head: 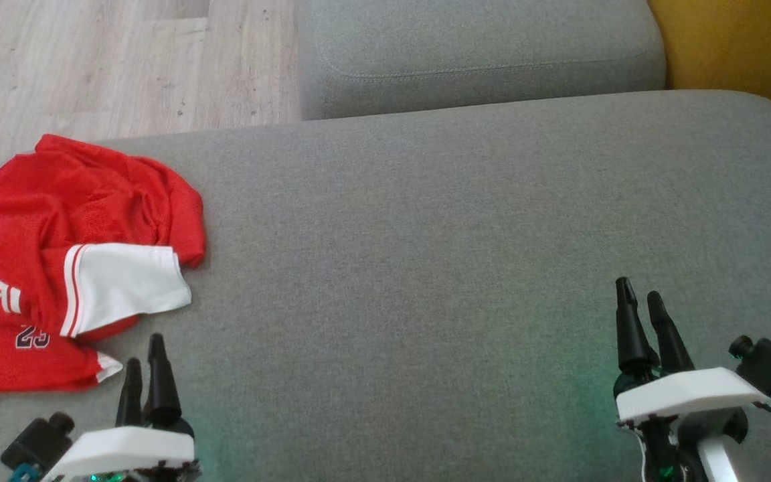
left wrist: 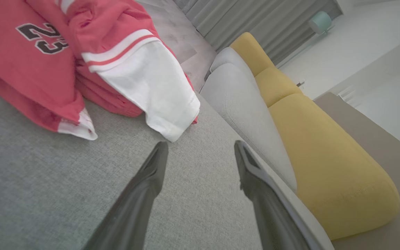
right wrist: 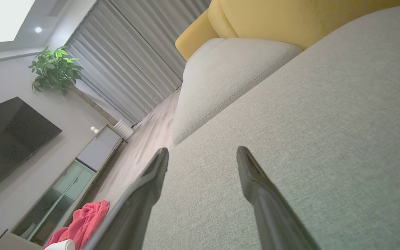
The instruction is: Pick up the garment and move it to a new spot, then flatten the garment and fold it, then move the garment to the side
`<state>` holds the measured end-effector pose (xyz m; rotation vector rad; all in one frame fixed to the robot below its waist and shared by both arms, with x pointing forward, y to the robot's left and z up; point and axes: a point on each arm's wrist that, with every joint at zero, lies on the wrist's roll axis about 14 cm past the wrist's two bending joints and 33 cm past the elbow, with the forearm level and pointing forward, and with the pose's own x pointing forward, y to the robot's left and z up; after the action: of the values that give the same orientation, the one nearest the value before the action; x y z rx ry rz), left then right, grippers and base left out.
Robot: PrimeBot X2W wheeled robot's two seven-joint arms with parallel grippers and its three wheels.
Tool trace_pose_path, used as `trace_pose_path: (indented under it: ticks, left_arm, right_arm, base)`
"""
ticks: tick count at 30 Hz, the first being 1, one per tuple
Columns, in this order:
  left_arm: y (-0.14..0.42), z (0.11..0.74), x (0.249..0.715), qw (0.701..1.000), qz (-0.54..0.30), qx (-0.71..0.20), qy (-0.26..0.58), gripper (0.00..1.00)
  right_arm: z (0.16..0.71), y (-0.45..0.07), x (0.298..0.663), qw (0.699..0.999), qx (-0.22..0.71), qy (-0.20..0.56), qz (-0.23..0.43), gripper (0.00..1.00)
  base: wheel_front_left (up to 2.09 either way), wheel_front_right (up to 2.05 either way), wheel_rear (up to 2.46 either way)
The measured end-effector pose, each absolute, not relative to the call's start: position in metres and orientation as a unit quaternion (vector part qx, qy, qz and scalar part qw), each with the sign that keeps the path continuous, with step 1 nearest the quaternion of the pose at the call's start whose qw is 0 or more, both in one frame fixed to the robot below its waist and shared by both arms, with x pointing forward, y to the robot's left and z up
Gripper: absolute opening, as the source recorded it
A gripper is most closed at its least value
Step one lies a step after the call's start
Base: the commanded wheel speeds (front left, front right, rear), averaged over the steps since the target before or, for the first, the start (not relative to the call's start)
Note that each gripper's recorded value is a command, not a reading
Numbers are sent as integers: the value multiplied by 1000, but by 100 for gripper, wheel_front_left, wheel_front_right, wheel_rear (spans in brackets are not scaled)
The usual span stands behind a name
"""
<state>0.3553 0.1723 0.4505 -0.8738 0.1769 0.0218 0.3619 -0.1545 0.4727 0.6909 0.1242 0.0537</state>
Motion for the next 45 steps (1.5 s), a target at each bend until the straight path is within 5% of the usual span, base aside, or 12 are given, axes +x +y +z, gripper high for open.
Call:
trace_pose_path:
  ticks: [45]
  left_arm:
    - [168, 424, 339, 981, -48, -151, 112, 100]
  right_arm:
    - [453, -162, 349, 994, 81, 60, 43, 100]
  base:
    - [0, 0, 0]
